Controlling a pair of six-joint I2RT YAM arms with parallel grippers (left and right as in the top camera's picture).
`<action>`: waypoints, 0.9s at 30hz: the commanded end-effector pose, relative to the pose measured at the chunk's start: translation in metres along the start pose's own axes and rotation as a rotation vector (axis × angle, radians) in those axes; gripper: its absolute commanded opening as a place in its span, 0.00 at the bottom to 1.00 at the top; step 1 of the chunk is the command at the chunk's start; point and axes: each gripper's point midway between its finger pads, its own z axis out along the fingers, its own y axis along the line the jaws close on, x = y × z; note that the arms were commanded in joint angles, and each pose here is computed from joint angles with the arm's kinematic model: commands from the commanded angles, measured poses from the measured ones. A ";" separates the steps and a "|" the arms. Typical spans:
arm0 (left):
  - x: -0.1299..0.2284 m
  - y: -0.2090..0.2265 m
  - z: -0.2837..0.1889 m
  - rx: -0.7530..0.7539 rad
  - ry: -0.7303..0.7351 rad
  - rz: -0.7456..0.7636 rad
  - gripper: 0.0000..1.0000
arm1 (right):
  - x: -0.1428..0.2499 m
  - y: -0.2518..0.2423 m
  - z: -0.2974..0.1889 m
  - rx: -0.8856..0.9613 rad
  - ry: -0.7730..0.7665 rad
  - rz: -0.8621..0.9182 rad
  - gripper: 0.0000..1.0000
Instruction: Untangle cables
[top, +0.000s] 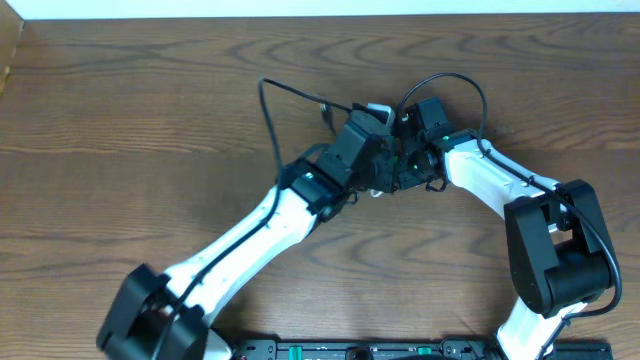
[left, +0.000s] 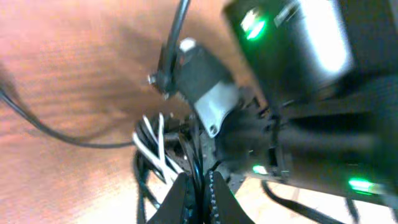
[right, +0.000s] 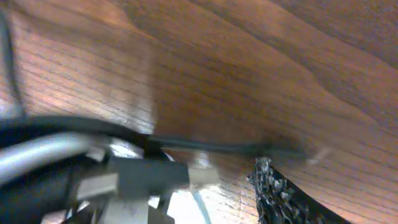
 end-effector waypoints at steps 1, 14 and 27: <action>-0.031 -0.003 -0.036 -0.010 -0.128 0.005 0.07 | 0.039 -0.011 0.026 0.044 0.126 0.029 0.51; -0.093 0.021 -0.135 -0.017 -0.395 -0.060 0.08 | 0.035 -0.015 0.026 0.046 0.112 0.039 0.53; -0.068 0.059 -0.143 -0.129 -0.292 -0.118 0.15 | 0.026 -0.006 0.018 -0.044 0.111 0.087 0.54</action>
